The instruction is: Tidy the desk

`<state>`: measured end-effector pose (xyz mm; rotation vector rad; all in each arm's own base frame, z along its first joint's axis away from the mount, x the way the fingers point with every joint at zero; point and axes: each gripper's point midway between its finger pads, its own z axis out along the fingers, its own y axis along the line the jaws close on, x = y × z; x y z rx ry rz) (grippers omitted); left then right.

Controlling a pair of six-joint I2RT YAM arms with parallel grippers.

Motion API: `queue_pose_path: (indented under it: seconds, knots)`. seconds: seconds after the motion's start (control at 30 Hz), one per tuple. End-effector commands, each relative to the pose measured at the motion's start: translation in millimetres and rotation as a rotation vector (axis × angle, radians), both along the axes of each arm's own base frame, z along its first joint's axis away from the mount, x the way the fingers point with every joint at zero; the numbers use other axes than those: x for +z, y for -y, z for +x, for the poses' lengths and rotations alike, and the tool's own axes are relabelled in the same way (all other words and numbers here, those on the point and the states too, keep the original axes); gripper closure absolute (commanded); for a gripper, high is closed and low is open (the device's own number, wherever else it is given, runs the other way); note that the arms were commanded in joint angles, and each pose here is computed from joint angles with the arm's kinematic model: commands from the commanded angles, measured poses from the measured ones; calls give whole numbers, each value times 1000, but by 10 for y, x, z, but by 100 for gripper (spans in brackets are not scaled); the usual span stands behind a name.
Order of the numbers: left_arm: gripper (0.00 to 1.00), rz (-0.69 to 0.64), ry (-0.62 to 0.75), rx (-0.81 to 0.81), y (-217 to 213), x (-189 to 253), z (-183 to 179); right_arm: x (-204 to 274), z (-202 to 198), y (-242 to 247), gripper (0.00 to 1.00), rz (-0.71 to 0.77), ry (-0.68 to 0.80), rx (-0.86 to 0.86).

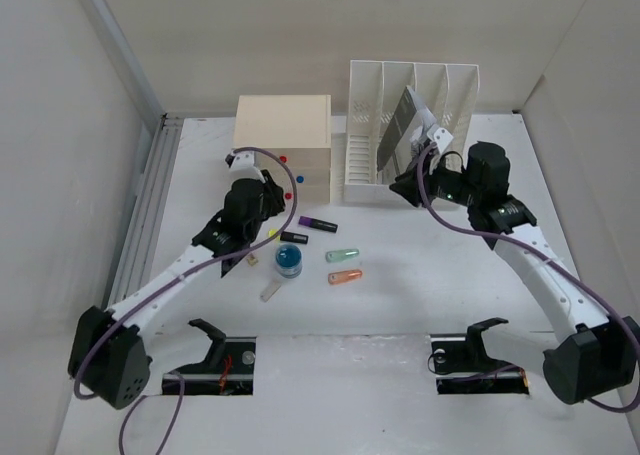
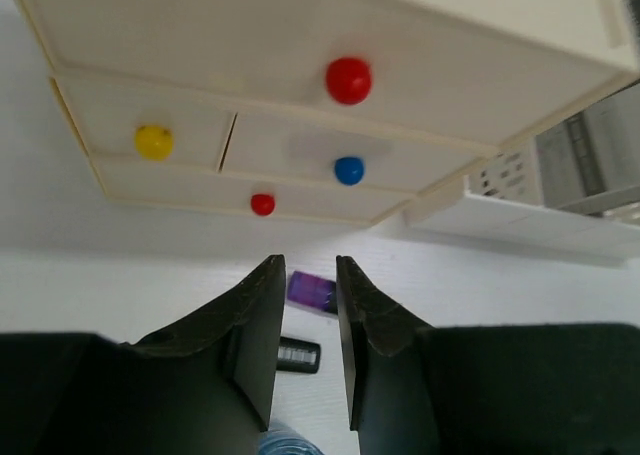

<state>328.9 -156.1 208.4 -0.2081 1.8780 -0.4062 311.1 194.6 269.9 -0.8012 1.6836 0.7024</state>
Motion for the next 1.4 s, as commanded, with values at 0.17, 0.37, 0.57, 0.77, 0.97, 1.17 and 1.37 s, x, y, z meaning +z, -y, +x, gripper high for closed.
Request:
queue_pose_path:
  seconds: [0.17, 0.37, 0.57, 0.77, 0.97, 1.17, 1.37]
  knots:
    - [72, -21, 38, -36, 226, 187, 450, 196, -133, -137, 66, 84, -8, 118]
    - [58, -17, 49, -29, 234, 263, 550, 173, -149, -160, 65, 87, -19, 139]
    - [55, -11, 56, -1, 159, 296, 694, 173, -153, -162, 64, 92, -27, 137]
    - [55, 5, 52, 25, 110, 286, 824, 173, -153, -162, 64, 92, -27, 137]
    - [64, 11, 64, 32, 118, 347, 884, 144, -137, -166, 64, 90, -36, 136]
    - [70, 43, 61, 56, 67, 355, 916, 144, -137, -166, 64, 90, -36, 136]
    - [98, 48, 33, 57, 80, 270, 935, 144, -141, -168, 64, 95, -43, 134]
